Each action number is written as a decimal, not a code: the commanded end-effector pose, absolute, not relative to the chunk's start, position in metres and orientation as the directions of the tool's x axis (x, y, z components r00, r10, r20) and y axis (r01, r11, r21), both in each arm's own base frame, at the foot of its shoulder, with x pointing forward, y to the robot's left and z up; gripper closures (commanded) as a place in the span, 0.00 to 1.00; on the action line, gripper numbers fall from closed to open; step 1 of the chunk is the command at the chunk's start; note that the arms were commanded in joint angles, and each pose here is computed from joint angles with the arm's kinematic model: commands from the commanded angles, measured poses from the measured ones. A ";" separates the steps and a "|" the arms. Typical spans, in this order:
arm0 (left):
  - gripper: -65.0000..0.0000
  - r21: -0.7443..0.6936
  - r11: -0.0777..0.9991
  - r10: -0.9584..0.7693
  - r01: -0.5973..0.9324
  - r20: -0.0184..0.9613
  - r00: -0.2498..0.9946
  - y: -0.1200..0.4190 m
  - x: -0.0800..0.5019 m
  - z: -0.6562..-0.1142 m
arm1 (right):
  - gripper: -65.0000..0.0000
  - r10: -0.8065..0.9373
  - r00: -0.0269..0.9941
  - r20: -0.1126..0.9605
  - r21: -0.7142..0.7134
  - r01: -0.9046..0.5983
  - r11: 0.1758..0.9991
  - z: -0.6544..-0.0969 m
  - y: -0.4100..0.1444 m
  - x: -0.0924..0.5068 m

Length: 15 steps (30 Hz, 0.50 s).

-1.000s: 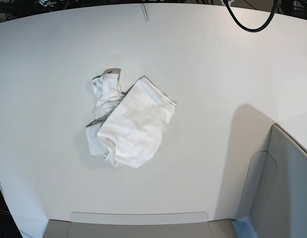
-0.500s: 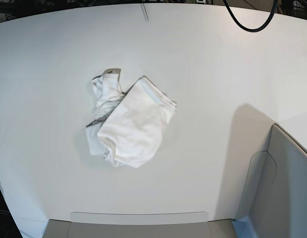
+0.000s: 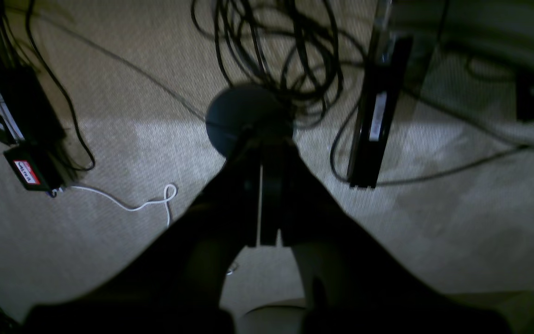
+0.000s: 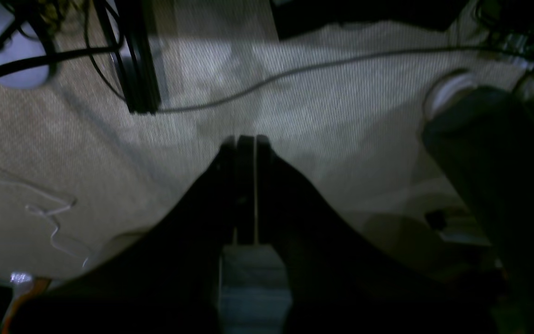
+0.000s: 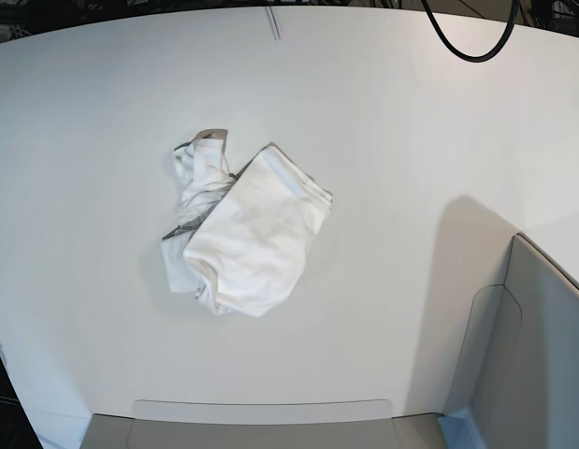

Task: Layout the t-shirt on the table in an organized manner, then fold the t-shirt properly

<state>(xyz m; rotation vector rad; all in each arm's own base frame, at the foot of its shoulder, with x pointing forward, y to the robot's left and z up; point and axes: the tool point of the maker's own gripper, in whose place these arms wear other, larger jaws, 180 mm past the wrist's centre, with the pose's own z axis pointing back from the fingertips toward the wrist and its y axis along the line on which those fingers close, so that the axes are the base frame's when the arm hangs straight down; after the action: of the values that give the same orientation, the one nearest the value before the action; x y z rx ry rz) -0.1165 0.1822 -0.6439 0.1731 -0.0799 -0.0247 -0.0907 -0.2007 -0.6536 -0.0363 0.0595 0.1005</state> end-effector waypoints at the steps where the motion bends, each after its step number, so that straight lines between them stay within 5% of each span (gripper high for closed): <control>1: 1.00 0.182 0.983 -0.032 0.018 0.075 0.997 0.186 -0.129 -0.640 | 1.00 0.101 0.994 -0.051 -0.036 -0.103 0.994 -0.652 -0.204 -0.098; 7: 1.00 0.180 0.983 -0.062 0.033 0.158 0.986 0.185 -0.151 -0.625 | 1.00 0.109 0.994 0.007 -0.037 -0.109 0.993 -0.641 -0.208 -0.130; 15: 1.00 0.206 0.978 -0.094 0.013 0.386 0.918 0.188 -0.176 -0.579 | 1.00 0.119 0.940 0.320 -0.029 -0.116 0.993 -0.602 -0.205 -0.150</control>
<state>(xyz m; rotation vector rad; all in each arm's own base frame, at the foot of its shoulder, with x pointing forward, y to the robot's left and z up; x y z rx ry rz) -0.1686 0.1846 -0.5848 0.1897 -0.3991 -0.0517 -0.1339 -0.2019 -0.6061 -0.0095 -0.3523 0.1193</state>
